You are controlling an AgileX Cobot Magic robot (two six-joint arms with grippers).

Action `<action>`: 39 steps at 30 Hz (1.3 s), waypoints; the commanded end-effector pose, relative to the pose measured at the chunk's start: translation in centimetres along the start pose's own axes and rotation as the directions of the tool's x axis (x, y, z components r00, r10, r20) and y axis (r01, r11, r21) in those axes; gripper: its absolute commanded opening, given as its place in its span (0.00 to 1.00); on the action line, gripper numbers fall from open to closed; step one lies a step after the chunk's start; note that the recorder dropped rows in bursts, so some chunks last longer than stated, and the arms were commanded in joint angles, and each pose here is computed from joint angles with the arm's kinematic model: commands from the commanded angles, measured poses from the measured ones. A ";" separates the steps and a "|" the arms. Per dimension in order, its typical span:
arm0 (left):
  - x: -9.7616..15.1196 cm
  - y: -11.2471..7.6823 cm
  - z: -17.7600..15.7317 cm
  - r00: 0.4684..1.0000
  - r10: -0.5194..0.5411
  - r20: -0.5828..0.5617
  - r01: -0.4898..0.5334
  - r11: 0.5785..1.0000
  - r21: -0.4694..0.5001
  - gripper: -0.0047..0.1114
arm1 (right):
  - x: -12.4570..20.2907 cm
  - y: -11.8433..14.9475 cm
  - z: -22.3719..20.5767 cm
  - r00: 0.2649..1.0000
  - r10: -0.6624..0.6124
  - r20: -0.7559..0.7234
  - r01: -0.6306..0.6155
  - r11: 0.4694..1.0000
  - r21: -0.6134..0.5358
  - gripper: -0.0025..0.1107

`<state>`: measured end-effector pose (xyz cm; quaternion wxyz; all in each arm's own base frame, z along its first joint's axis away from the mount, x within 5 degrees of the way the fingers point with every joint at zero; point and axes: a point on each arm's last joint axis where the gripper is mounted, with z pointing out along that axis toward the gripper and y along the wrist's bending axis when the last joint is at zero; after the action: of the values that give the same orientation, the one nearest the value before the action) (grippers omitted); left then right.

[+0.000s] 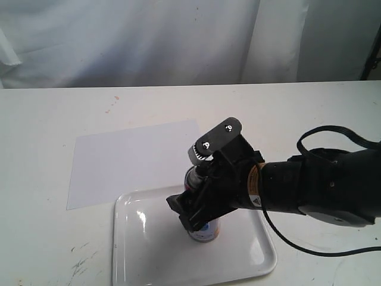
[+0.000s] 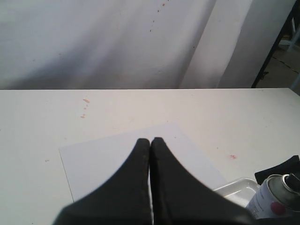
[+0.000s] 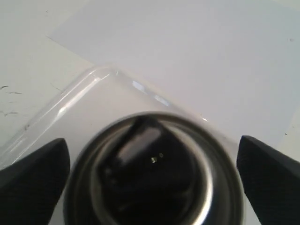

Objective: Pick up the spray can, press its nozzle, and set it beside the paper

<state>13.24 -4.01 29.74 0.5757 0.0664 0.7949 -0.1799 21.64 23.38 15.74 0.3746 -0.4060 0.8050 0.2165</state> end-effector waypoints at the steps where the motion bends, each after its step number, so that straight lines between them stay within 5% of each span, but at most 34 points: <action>1: 0.1 -0.1 -0.1 1.000 0.019 -0.002 -0.019 1.000 0.004 0.04 | -2.3 0.4 -2.3 0.993 -0.015 0.115 0.015 1.000 -0.004 0.80; 8: 0.1 -0.1 -0.1 1.000 0.019 -0.002 -0.019 1.000 0.003 0.04 | -7.4 0.5 -9.4 0.952 -0.020 0.305 -0.006 0.996 0.085 0.76; 14: 0.1 -0.1 -0.1 1.000 0.019 -0.004 -0.019 1.000 0.005 0.04 | -8.3 0.1 -14.4 0.944 0.038 0.326 -0.103 0.977 0.185 0.21; 15: 0.1 -0.1 -0.1 1.000 0.019 -0.007 -0.019 1.000 0.008 0.04 | -8.1 -0.1 -15.1 0.949 0.042 0.312 -0.113 0.971 0.211 0.06; 16: 0.2 -0.1 -0.1 1.000 0.019 -0.010 -0.019 1.000 0.011 0.04 | -8.1 -0.1 -16.1 0.948 0.044 0.316 -0.121 0.965 0.230 0.02; 23: 0.1 -0.2 -0.3 1.000 0.022 0.001 -0.022 1.000 0.014 0.04 | -6.7 0.8 -21.2 0.892 0.020 0.452 -0.134 0.966 0.223 0.02; 32: -1.5 -0.4 -3.7 0.970 0.071 0.233 -0.059 0.997 -0.056 0.04 | -4.3 -0.5 -25.9 0.839 -0.043 0.542 -0.188 0.912 0.363 0.02; 39: -2.3 0.1 -4.6 0.938 0.131 0.320 -0.089 0.986 -0.142 0.04 | -3.4 -2.7 -30.4 0.791 -0.119 0.601 -0.356 0.709 0.609 0.02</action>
<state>9.99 -2.33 32.92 0.6991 0.0439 0.7025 -0.1254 12.68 5.56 36.24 0.6847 -0.1452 0.7088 0.0878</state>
